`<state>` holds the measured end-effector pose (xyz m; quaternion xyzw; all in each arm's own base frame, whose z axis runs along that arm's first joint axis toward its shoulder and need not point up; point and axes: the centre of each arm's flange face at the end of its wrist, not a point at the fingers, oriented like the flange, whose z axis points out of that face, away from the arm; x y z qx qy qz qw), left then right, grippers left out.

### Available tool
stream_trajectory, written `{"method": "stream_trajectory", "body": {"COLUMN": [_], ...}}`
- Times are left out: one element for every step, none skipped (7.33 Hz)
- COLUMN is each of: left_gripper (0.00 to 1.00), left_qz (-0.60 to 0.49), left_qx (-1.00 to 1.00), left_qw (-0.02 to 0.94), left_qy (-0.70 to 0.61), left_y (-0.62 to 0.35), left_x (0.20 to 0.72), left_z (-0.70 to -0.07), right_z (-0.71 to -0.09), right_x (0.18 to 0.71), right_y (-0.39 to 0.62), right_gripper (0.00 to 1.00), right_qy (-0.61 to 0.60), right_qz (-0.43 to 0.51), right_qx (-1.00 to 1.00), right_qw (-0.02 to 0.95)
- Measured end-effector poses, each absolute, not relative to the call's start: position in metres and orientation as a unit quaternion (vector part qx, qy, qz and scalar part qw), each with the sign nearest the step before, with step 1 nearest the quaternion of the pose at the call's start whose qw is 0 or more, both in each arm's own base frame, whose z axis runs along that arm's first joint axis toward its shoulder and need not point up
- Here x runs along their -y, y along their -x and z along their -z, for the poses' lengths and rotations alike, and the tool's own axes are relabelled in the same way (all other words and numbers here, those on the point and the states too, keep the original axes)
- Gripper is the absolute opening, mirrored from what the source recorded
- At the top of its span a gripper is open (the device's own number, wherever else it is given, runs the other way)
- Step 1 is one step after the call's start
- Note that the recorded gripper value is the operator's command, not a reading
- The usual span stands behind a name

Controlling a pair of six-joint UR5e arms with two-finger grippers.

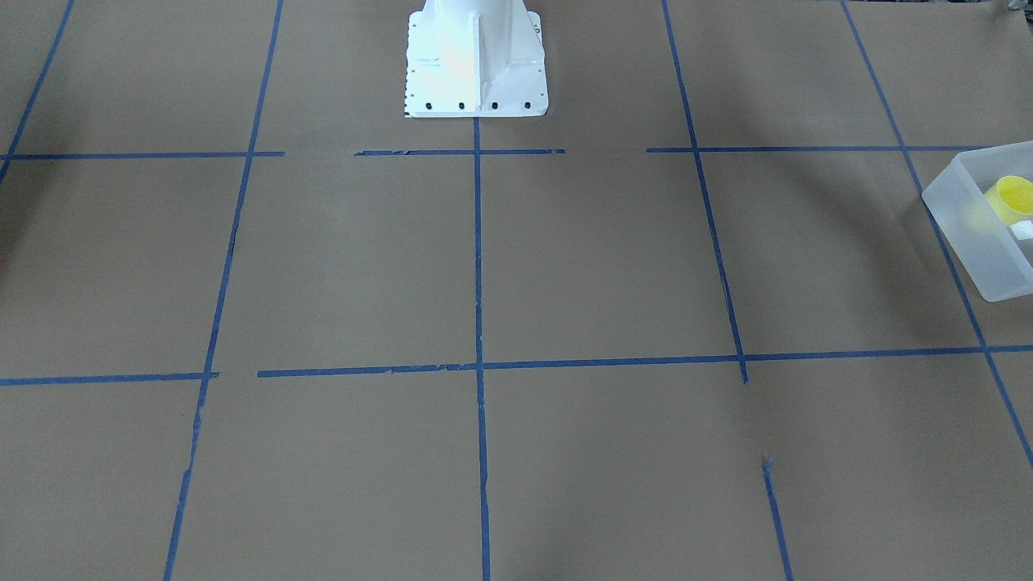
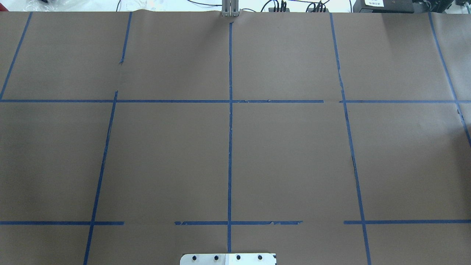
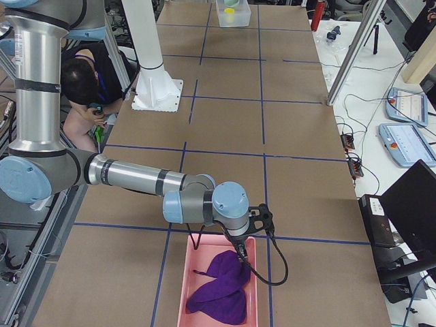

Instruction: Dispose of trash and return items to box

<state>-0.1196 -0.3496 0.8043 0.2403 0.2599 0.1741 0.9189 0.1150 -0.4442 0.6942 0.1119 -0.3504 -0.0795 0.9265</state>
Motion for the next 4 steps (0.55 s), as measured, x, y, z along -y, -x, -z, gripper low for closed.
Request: {"method": "stream_trajectory", "body": {"left_gripper": [1.0,1.0,1.0,1.0], "left_qz": [-0.182,-0.188,-0.188,-0.178], "left_qx": [-0.259,-0.259,-0.259,-0.261], "left_qw": [0.917,0.914,0.912,0.91], "left_qy": [-0.244,-0.249,-0.256,-0.267], "left_y": [0.115,0.111,0.108,0.106], "left_x": [0.349,0.351,0.358,0.37], "left_z": [-0.806,-0.805,-0.796,-0.773], "right_z": [-0.694,-0.694,-0.694,-0.693], "right_x": [0.444,0.444,0.444,0.445], "right_y": [-0.115,-0.115,-0.115,-0.115], "right_gripper": [0.78,0.78,0.78,0.78], "right_qy": [-0.112,-0.111,-0.111,-0.111], "right_qz": [0.079,0.078,0.077,0.076], "right_qx": [0.35,0.351,0.351,0.351], "right_qw": [0.927,0.927,0.927,0.927]}}
